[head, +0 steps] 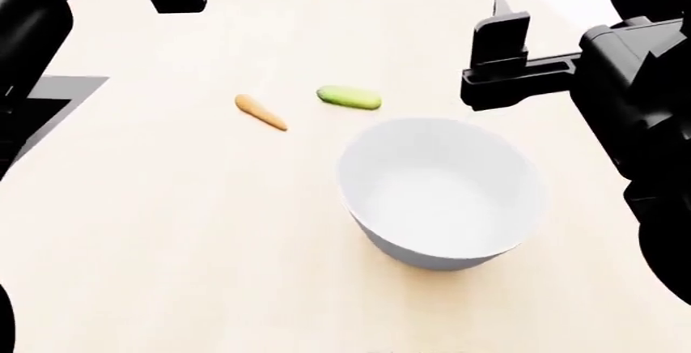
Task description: Place the two vegetables and bowl onto the tray for setting up a vegetable dip station.
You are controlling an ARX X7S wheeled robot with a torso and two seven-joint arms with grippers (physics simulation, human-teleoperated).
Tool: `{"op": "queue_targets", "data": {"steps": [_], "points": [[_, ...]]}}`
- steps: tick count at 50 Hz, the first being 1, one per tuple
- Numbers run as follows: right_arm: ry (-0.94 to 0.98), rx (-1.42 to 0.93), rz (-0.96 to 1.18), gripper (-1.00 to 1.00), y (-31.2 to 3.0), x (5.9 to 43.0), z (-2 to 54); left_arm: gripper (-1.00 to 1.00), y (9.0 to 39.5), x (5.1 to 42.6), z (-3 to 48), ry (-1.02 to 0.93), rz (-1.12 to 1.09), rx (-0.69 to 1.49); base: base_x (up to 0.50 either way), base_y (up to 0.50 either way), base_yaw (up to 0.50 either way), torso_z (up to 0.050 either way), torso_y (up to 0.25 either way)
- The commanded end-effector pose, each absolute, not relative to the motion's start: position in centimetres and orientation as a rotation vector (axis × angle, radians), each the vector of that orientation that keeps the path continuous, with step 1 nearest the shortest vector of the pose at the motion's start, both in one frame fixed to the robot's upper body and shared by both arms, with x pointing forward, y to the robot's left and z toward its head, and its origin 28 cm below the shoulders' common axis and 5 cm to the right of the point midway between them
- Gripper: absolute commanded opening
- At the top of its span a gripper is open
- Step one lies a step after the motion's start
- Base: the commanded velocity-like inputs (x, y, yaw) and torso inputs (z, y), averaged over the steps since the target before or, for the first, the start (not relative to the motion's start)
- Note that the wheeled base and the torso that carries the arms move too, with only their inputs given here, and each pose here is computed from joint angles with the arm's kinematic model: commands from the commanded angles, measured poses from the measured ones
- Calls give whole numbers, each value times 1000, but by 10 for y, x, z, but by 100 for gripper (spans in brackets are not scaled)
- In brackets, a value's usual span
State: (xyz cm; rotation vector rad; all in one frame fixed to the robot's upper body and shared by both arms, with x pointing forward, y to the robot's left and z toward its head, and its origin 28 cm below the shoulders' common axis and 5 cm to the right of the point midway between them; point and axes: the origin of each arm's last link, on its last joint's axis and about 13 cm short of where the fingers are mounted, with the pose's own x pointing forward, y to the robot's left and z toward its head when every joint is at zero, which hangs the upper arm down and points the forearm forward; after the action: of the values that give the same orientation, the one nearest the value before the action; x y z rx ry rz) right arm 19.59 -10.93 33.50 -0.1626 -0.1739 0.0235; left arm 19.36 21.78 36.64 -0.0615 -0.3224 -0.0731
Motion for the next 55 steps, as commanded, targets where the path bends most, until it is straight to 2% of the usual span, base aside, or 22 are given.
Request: {"op": "queue_targets", "data": {"steps": [1,6,12,16,28,34,41,50,55], "points": [[-194,-137,56,100,-108,194,337,100,218,194,366,-322,-75,-63,0,0,-500,0,0],[-183,-148,38,100,-108,195,337,100,218,193,367,-324,-76,-63,-2,0,-500,0,0],[-207,-144,5,100,-109,195,338,100,217,193,367,-325,-78,-63,-51,-500,0,0,0],[-220,-180,22,100,-109,193,341,100,218,193,367,-325,-79,-63,0,0,0,0,0],[-226,-181,42,100,-107,194,341,100,217,192,367,-327,-79,-62,159,479,0,0,0],[-267,-181,62,100,-106,192,343,100,217,192,367,-325,-82,-62,29,2,0,0,0],[-243,-187,48,100,-107,193,342,100,217,192,366,-322,-80,-61,500,-3,0,0,0],[-171,-198,-15,100,-110,195,338,100,216,194,364,-312,-78,-61,56,0,0,0,1],[-114,-193,-39,100,-113,195,335,100,212,202,354,-235,-92,-73,0,0,0,0,0]]}}
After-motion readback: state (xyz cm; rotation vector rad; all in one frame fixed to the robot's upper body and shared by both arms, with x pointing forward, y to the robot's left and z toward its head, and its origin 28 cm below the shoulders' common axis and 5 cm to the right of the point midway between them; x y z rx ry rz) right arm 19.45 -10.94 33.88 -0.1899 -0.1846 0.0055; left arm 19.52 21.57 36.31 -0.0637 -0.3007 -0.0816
